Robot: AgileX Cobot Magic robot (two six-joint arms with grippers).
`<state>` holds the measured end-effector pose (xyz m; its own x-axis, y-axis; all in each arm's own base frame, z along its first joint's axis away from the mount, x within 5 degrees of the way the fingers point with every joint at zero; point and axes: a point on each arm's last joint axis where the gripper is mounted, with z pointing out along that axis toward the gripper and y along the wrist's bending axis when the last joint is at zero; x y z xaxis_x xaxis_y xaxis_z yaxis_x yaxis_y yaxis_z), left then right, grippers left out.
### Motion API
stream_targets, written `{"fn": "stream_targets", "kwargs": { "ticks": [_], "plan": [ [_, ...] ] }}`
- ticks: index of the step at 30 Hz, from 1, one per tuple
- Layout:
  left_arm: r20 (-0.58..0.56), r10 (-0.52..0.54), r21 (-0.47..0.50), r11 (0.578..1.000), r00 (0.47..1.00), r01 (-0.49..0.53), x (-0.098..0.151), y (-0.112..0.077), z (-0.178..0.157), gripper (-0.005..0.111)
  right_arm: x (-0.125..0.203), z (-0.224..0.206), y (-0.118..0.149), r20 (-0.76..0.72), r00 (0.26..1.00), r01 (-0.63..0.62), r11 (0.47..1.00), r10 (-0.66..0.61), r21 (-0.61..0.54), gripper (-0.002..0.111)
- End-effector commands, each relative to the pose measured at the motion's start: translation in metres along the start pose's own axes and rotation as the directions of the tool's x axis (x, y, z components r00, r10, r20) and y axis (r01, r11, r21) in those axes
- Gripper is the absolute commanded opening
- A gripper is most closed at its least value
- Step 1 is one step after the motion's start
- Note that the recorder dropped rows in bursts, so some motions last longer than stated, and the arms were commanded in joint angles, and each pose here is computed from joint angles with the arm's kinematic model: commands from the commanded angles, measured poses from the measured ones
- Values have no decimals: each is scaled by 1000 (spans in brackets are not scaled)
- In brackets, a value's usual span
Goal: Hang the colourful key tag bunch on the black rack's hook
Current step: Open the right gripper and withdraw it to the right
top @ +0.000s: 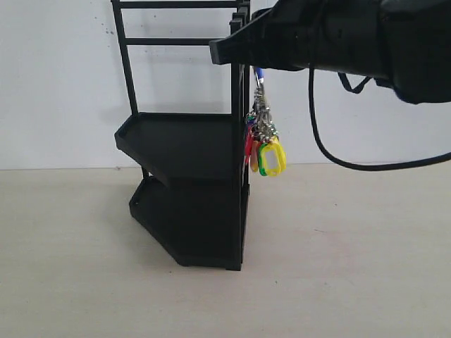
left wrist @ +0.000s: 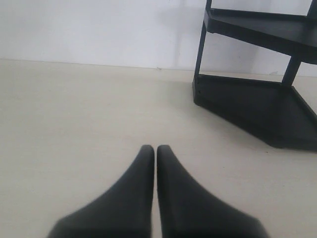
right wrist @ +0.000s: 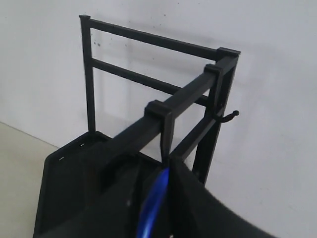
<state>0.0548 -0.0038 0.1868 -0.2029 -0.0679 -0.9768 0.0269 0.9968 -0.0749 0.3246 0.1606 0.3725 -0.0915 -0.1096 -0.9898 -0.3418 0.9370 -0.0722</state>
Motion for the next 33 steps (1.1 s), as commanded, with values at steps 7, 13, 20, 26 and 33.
{"fn": "stream_targets", "kwargs": {
  "ticks": [7, 13, 20, 26, 33],
  "plan": [
    [8, 8, -1, 1000, 1000, -8, -1, 0, 0, 4, -43, -40, -14, 144, 989, 5, 998, -14, 61, 38],
    [8, 8, -1, 1000, 1000, -8, -1, 0, 0, 4, -45, -76, -38, 141, 988, -104, 961, 70, 255, 38],
    [8, 8, -1, 1000, 1000, -8, -1, 0, 0, 4, -26, -121, -63, 7, 999, -34, 874, 35, 485, 20],
    [8, 8, -1, 1000, 1000, -8, -1, 0, 0, 4, -12, -148, -66, 10, 999, -35, 878, 34, 477, 0],
    [8, 8, -1, 1000, 1000, -8, -1, 0, 0, 4, 16, -168, -67, -28, 999, -11, 881, 27, 472, 0]
  ]
}}
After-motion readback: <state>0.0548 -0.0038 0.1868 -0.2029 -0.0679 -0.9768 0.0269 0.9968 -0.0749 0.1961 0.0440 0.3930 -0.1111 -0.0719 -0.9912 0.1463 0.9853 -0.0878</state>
